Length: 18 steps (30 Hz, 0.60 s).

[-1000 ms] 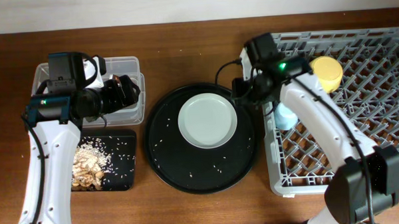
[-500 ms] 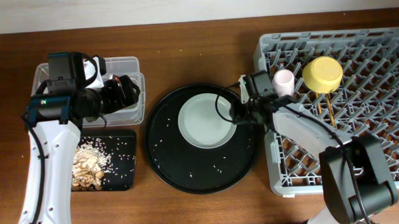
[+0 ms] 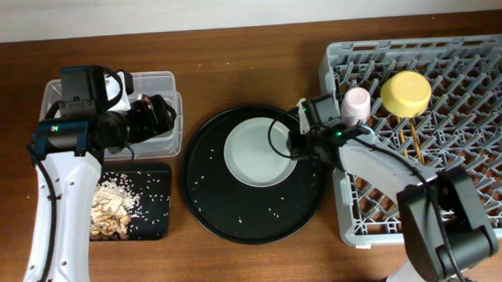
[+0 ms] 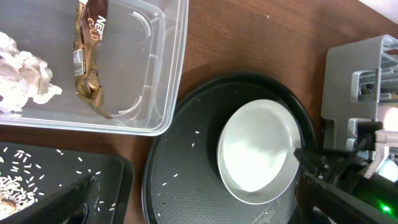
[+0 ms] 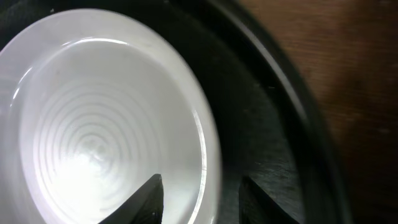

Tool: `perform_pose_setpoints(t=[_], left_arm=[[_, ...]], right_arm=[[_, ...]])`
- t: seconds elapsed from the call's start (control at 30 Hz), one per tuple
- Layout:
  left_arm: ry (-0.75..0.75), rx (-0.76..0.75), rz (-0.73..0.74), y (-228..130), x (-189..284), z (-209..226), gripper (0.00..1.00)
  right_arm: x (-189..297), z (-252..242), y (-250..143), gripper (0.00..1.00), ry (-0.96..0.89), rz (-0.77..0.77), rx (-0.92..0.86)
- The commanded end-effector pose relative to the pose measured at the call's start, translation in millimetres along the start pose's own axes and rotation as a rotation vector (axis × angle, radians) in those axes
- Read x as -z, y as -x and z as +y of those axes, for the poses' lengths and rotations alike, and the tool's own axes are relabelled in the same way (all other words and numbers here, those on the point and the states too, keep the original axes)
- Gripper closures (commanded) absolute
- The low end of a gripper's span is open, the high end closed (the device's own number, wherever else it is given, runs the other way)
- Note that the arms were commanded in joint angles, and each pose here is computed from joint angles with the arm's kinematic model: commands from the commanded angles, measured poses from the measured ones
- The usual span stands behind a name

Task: Sort waste into correct bins and load items into the dishwasher rack
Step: 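Move the right gripper to the white plate and grasp its rim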

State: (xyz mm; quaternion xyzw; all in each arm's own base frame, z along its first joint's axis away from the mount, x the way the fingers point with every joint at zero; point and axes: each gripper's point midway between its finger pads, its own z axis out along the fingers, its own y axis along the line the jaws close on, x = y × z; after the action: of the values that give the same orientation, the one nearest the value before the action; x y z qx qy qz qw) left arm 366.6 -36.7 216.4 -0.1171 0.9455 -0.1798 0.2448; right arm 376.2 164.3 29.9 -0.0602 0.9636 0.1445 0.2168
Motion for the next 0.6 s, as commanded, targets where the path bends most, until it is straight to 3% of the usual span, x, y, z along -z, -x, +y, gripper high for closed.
perform_pose_setpoints(t=[0.0, 0.2, 0.43, 0.57], left_arm=[[0.007, -0.002, 0.008, -1, -2, 3, 0.01], [0.007, -0.002, 0.008, -1, -2, 3, 0.01], [0.007, -0.002, 0.008, -1, -2, 3, 0.01], [0.007, -0.002, 0.008, -1, -2, 3, 0.01]], right_arm=[[-16, 3, -13, 0.62, -0.033, 0.028, 0.026], [-17, -6, -12, 0.65, -0.082, 0.018, 0.025], [-16, -11, -15, 0.91, -0.107, 0.028, 0.024], [-16, -12, -18, 0.91, -0.111, 0.042, 0.023]])
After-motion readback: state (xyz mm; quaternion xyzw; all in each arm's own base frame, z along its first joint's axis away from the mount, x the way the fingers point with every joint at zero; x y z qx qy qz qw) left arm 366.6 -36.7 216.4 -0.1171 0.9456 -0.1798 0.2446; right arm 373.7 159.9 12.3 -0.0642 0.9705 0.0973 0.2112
